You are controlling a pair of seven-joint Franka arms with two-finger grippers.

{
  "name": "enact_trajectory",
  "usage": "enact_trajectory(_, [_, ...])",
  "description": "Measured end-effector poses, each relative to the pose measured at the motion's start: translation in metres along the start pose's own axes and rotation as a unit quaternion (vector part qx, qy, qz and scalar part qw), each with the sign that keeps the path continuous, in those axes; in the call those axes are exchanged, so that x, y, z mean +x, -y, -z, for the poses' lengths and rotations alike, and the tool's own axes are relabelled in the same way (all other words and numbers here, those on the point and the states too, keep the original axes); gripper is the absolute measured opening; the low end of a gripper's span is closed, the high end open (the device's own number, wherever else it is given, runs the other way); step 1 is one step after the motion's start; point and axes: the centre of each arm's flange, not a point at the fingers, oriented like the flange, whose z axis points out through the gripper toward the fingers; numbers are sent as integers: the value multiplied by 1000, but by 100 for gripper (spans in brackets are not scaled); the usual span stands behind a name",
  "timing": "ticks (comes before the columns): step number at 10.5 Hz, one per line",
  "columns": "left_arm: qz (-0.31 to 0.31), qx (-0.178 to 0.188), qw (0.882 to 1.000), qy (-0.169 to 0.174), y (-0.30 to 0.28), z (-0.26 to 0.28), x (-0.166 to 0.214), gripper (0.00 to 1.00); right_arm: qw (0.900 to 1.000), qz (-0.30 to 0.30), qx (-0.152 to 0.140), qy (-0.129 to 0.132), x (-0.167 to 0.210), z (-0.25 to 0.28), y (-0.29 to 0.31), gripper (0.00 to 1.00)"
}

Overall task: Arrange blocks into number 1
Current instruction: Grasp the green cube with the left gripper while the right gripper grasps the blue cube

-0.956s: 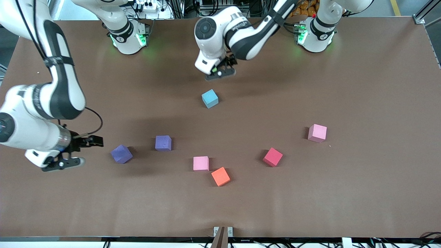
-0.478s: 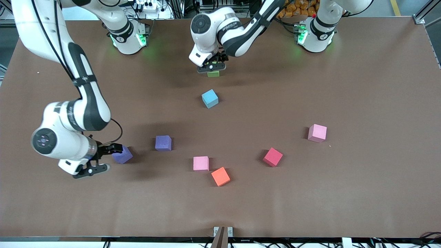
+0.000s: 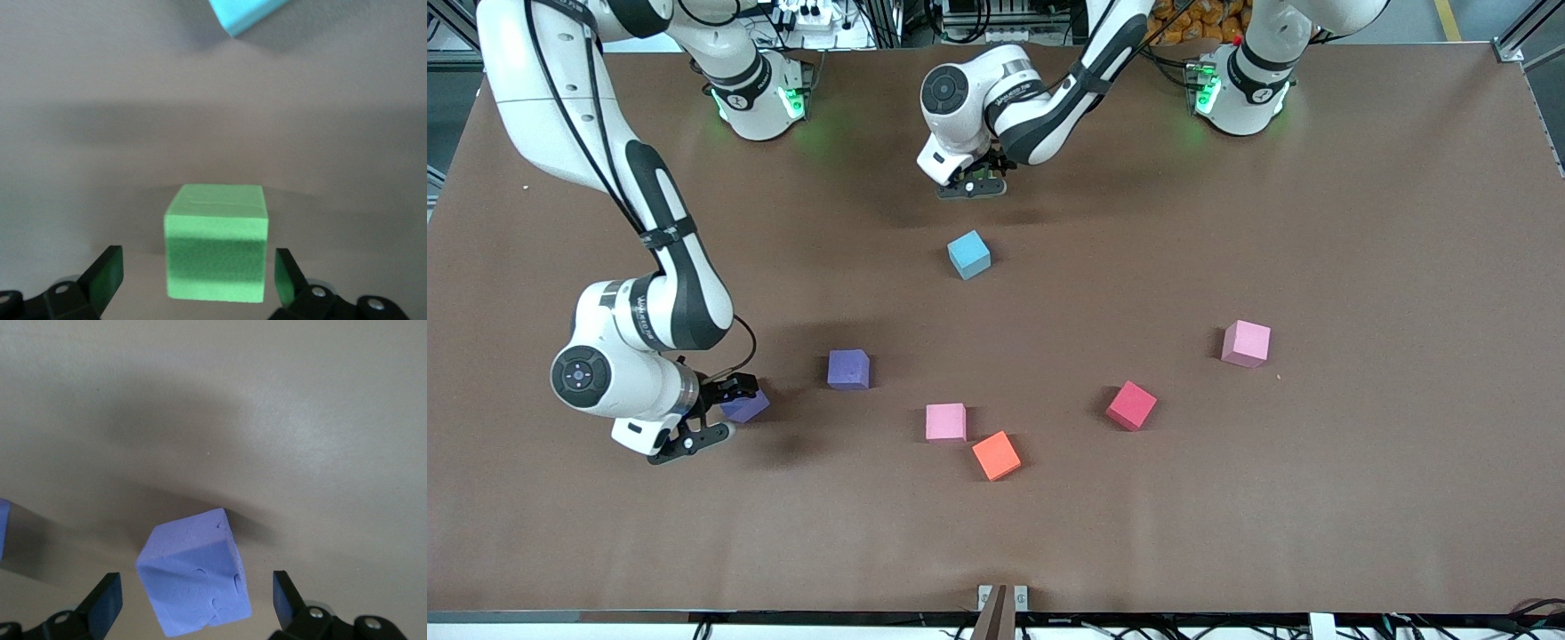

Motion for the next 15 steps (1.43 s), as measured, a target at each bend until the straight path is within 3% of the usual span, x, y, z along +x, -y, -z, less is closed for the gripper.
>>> enact_trajectory(3, [-6, -4, 1000, 0, -5, -10, -6, 100, 1000, 18, 2, 7, -7, -15, 2, 100])
enact_trajectory(7, [-13, -4, 1000, 3, -8, -31, -6, 100, 1000, 23, -1, -2, -10, -25, 2, 100])
enact_trajectory(8, [-14, -2, 1000, 5, -8, -36, -5, 91, 1000, 23, -3, -5, -12, -28, 2, 100])
enact_trajectory(9, [-14, -1, 1000, 6, -8, -39, -5, 74, 1000, 23, -3, -6, -12, -30, 2, 98])
enact_trajectory(10, [-14, -2, 1000, 5, -8, -38, -5, 62, 1000, 23, -3, -6, -13, -31, 2, 91])
enact_trajectory(11, [-16, -2, 1000, 3, -9, -37, -4, 62, 1000, 23, -3, -6, -13, -31, 2, 76])
enact_trajectory(12, [-23, -1, 1000, -5, -9, -36, -3, 62, 1000, 23, -4, -7, -12, -30, 2, 68])
enact_trajectory(15, [-41, 1, 999, -27, -12, -30, 3, 62, 1000, 23, -4, -8, -12, -29, 2, 62])
